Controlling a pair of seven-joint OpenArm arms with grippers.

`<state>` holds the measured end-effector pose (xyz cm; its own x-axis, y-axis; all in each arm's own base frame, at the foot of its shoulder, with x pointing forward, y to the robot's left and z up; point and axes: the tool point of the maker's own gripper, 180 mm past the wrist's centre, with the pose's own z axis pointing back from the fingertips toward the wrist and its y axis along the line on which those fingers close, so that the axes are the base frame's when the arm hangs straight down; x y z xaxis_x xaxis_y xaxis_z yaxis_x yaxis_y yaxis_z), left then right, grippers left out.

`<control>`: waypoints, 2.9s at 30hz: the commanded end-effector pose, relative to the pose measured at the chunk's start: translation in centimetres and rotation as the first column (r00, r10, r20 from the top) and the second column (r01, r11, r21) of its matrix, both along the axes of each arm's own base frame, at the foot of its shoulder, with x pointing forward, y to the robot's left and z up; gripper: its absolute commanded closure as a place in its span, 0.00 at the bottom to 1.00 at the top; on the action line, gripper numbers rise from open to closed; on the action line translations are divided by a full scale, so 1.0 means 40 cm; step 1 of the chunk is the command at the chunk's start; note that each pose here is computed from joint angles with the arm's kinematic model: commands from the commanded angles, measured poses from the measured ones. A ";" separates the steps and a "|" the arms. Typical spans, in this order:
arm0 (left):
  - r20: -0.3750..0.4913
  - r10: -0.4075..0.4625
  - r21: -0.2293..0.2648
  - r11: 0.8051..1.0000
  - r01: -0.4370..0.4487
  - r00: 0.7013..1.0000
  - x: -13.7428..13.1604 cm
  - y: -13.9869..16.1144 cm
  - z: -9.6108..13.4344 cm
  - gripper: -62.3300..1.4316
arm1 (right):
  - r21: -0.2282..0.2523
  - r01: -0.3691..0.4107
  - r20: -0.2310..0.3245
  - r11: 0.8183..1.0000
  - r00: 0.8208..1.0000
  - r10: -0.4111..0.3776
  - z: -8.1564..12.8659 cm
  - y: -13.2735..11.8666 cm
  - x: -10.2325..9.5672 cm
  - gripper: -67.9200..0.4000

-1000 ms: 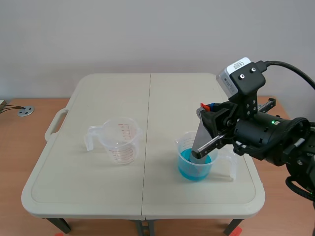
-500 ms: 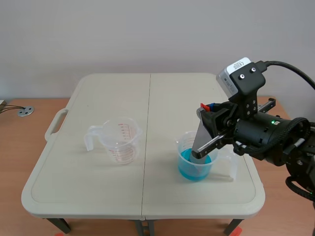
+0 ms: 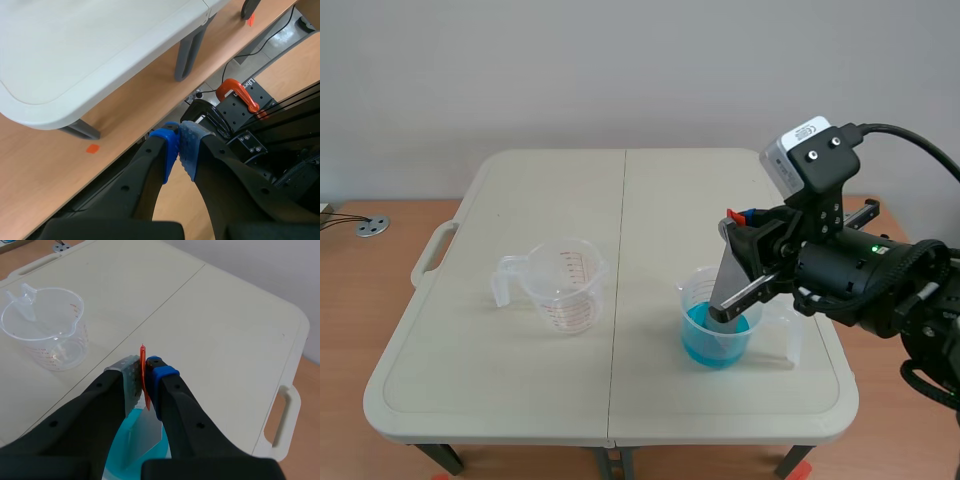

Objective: Hold the metal plate by the orange handle, dip it into the blue solution, take it out and point at it, then put the plate back in the beaker on the left.
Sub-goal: 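Hold the plate still in the solution, then raise the plate and point at it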

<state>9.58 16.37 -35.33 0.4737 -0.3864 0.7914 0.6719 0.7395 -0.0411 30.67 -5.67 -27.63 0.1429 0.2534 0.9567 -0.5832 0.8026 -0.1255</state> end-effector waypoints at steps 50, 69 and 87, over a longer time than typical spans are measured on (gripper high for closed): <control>0.359 -0.091 -0.036 0.993 0.112 0.929 0.349 -0.112 0.156 0.94 | 0.061 -0.052 0.298 0.997 0.954 0.031 0.423 0.034 -0.057 0.98; 0.478 -0.193 -0.041 0.969 0.242 0.857 0.503 -0.375 0.251 0.94 | 0.078 -0.063 0.278 0.995 0.960 0.038 0.420 0.039 -0.061 0.98; 0.482 -0.286 -0.041 0.937 0.347 0.828 0.506 -0.533 0.241 0.94 | 0.077 -0.062 0.276 0.995 0.961 0.038 0.419 0.038 -0.061 0.98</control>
